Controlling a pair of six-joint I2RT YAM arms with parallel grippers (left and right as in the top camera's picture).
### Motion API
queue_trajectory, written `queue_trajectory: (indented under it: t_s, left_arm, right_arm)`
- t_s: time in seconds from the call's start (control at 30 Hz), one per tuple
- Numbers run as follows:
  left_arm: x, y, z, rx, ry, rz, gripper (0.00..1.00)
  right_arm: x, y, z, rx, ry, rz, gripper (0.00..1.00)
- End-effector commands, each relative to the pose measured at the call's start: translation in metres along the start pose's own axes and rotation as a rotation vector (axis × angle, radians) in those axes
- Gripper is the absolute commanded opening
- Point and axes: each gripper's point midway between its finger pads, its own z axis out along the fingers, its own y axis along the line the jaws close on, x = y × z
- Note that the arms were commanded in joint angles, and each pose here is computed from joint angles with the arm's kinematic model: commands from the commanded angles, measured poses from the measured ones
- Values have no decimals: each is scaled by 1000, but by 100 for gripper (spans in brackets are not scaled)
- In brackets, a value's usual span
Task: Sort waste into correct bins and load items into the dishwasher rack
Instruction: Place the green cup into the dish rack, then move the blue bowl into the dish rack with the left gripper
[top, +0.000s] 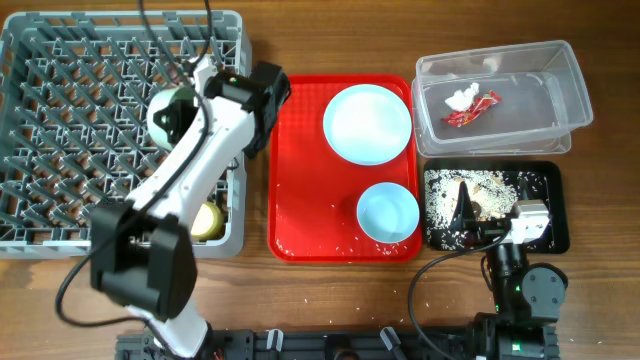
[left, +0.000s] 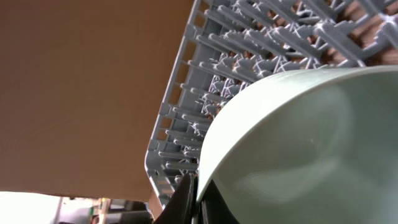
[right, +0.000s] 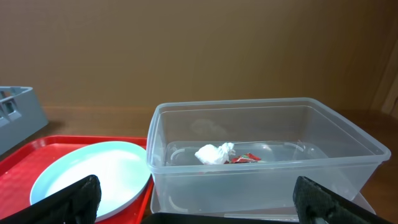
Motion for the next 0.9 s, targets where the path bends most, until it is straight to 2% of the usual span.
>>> queue_trajectory:
  t_s: [0.0,0.13,0.27,0.33,0.47,0.57,0.7,0.73,0.77,0.87]
  left_arm:
    - [-8,-13,7,-62,-32,-9,4]
    - [-16,-13,10,-153,-86,37,4]
    - [-15,-9,9,-165,-86,66,4]
    - [-7,-18,11,-110,-43,60,4]
    - [21,-57,7,110,114,43,6]
    - [30,-69,-4,175,148,69,34]
    - [32,-67,-19,240,167,47,48]
    - [28,-62,-24,265,173,-16,61]
    - [24,-57,-28,288,175,-51,100]
    - [5,-44,-59,489,198,-197,100]
  right_arm:
    - [-2,2,0,-14,-10,2,100]
    - [-2,2,0,-14,-10,2,100]
    - [-2,2,0,-14,-10,2,100]
    - [-2,2,0,-14,-10,3,100]
    - [-2,2,0,-14,-10,2,100]
    - [-2,2,0,-14,-9,2,100]
    - [-2,2,0,-14,-10,3,100]
    - [-2,2,0,-14,-10,2,100]
    - [-2,2,0,-14,-10,2,100]
    - [-2,2,0,-14,-10,3,100]
